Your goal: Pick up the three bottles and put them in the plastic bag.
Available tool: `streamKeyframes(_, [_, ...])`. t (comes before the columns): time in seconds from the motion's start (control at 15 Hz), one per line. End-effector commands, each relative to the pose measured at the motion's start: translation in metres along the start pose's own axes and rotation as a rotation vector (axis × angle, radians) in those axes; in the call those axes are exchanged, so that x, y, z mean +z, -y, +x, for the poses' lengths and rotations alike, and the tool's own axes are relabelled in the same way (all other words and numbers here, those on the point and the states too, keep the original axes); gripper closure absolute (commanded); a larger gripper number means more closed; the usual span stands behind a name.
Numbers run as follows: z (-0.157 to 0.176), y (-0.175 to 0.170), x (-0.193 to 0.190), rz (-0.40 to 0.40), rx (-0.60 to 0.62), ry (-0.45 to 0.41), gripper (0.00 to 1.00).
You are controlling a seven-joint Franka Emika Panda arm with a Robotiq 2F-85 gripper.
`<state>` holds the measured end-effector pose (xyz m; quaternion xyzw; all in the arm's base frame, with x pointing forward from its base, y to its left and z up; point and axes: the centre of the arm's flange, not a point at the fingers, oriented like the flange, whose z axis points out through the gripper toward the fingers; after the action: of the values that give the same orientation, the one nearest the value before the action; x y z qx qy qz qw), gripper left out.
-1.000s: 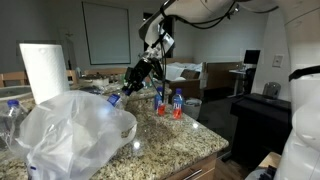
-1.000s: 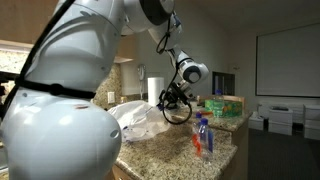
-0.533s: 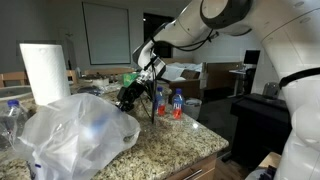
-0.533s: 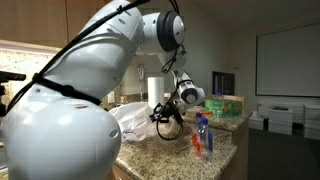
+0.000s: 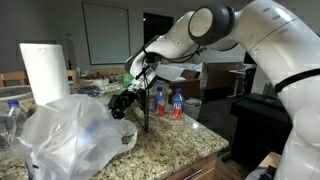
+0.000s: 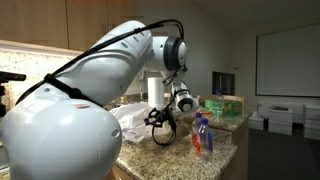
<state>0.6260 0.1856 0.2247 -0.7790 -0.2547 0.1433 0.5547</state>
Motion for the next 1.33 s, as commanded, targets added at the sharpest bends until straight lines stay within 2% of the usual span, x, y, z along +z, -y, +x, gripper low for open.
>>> streamKeyframes(0.0, [0.009,0.002,0.001,0.002,-0.035,0.034,0.38])
streamKeyframes(0.27, [0.01,0.002,-0.004,-0.004,-0.065,0.073,0.14])
streamKeyframes(0.4, [0.007,0.004,-0.012,-0.047,-0.075,0.09,0.01])
streamKeyframes(0.73, [-0.007,0.015,-0.062,-0.258,-0.093,0.056,0.0])
streamKeyframes(0.8, [-0.003,0.073,-0.069,-0.269,-0.064,0.032,0.0])
streamKeyframes(0.93, [-0.002,0.103,-0.082,-0.363,-0.128,0.005,0.0])
streamKeyframes(1.07, [0.008,0.154,-0.093,-0.457,-0.183,-0.008,0.0])
streamKeyframes(1.27, [0.009,0.23,-0.106,-0.614,-0.186,-0.008,0.0])
